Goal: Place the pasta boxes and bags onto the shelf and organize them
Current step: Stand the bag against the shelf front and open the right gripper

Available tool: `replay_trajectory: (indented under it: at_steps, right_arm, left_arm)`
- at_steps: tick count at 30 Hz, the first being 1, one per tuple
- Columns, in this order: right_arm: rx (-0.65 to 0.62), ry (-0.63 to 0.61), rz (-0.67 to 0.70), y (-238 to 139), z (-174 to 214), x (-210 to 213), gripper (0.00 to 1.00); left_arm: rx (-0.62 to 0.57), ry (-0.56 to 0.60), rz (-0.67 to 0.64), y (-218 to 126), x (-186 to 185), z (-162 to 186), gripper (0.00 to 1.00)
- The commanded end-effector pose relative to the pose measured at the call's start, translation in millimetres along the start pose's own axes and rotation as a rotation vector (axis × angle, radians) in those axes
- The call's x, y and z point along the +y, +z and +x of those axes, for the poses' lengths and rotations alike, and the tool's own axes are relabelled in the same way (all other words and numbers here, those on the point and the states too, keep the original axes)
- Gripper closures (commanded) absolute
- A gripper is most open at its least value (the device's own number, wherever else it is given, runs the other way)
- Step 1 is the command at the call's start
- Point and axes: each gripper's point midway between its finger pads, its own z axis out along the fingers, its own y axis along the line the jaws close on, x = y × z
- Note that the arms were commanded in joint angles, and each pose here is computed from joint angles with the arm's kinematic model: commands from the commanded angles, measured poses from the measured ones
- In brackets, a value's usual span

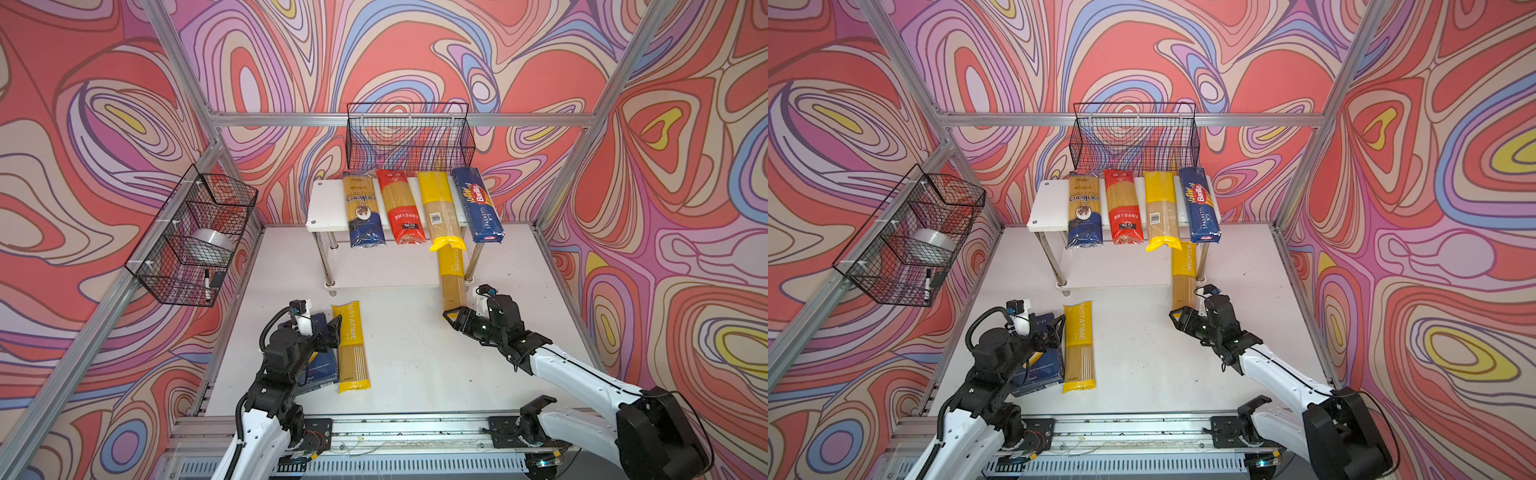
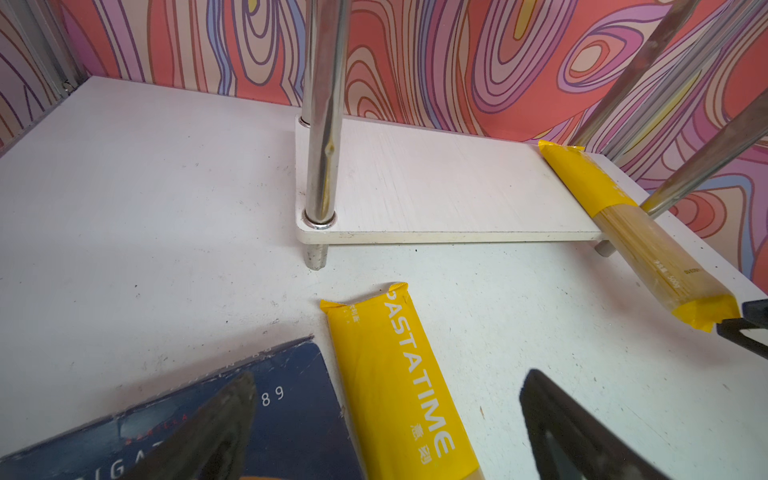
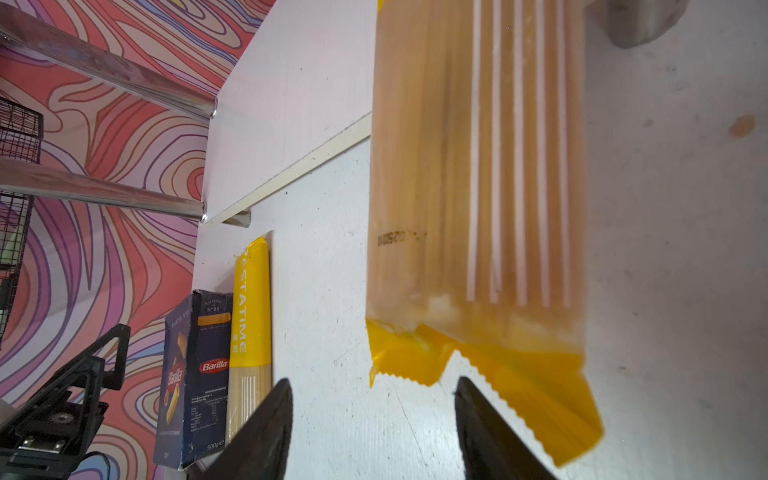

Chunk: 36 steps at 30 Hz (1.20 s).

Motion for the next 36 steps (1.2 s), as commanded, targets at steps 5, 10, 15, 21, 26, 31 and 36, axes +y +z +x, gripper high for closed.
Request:
replay_trajectory:
  at_steps: [5, 10, 15, 21, 26, 31, 36]
  right_arm:
    - [-0.037, 0.0, -0.029, 7.6, -7.9, 4.8, 0.36]
    - [-0.041, -0.001, -0.015, 13.9, -11.0, 2.4, 0.36]
    - [-0.053, -0.002, -0.015, 17.5, -16.3, 4.5, 0.36]
    - [-0.07, -0.017, -0.009, 20.2, -25.8, 9.3, 0.36]
    - [-0.071, -0.033, 0.009, 26.9, -32.4, 10.0, 0.35]
    - [-0.056, -0.055, 0.021, 37.9, -38.4, 12.4, 0.34]
    - [-0.064, -0.081, 0.034, 41.1, -47.1, 16.9, 0.33]
  left_arm:
    - [-0.007, -0.006, 0.0, -0.9, -1.1, -4.2, 0.0]
    - [-0.005, -0.006, -0.001, -0.4, -1.0, -4.3, 0.0]
    - [-0.002, -0.005, 0.001, 0.2, -1.4, -3.9, 0.0]
    - [0.001, -0.004, 0.003, 1.1, -1.9, -4.3, 0.0]
    - [0.001, -0.004, 0.003, 1.1, -1.7, -4.4, 0.0]
    - [0.002, -0.003, 0.006, 1.1, -2.4, -4.1, 0.0]
    - [-0.002, -0.002, 0.006, 0.4, -2.2, -4.2, 0.0]
